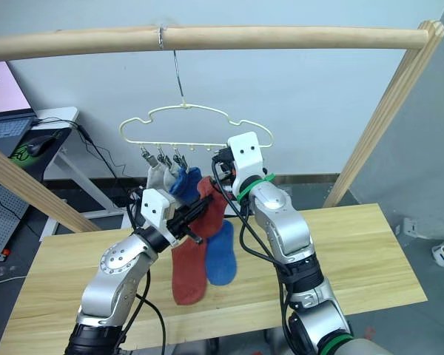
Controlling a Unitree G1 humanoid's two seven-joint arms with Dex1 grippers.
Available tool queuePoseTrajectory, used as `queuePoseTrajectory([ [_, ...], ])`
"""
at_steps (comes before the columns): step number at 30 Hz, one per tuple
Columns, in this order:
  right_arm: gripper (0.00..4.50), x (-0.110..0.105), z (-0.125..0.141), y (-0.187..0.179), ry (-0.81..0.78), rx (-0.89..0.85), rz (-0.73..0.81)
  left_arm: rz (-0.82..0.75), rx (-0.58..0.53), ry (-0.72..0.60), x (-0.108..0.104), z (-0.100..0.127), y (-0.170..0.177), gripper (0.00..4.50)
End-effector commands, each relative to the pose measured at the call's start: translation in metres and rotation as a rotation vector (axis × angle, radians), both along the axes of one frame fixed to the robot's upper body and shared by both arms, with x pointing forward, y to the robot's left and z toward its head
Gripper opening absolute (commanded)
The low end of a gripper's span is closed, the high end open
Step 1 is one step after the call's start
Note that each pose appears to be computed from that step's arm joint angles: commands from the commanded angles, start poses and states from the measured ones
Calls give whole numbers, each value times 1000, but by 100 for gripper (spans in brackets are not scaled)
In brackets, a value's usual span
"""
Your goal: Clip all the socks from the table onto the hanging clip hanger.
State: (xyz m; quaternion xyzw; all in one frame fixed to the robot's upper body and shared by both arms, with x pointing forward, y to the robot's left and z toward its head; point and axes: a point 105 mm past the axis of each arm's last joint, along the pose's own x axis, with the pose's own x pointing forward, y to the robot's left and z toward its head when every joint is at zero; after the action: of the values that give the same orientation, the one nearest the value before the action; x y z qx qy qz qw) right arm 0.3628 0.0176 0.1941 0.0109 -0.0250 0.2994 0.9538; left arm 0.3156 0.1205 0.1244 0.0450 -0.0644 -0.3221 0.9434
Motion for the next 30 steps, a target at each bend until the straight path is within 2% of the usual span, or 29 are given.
queuePoseTrajectory([
  [1,1,-7,21,2,-55,56,19,-26,9,-49,4,3,-10,0],
  [17,1,-9,24,6,-49,66,31,-37,6,-20,20,-14,-28,0],
  [30,1,-9,21,5,-51,55,26,-26,-67,-63,23,4,-29,0],
])
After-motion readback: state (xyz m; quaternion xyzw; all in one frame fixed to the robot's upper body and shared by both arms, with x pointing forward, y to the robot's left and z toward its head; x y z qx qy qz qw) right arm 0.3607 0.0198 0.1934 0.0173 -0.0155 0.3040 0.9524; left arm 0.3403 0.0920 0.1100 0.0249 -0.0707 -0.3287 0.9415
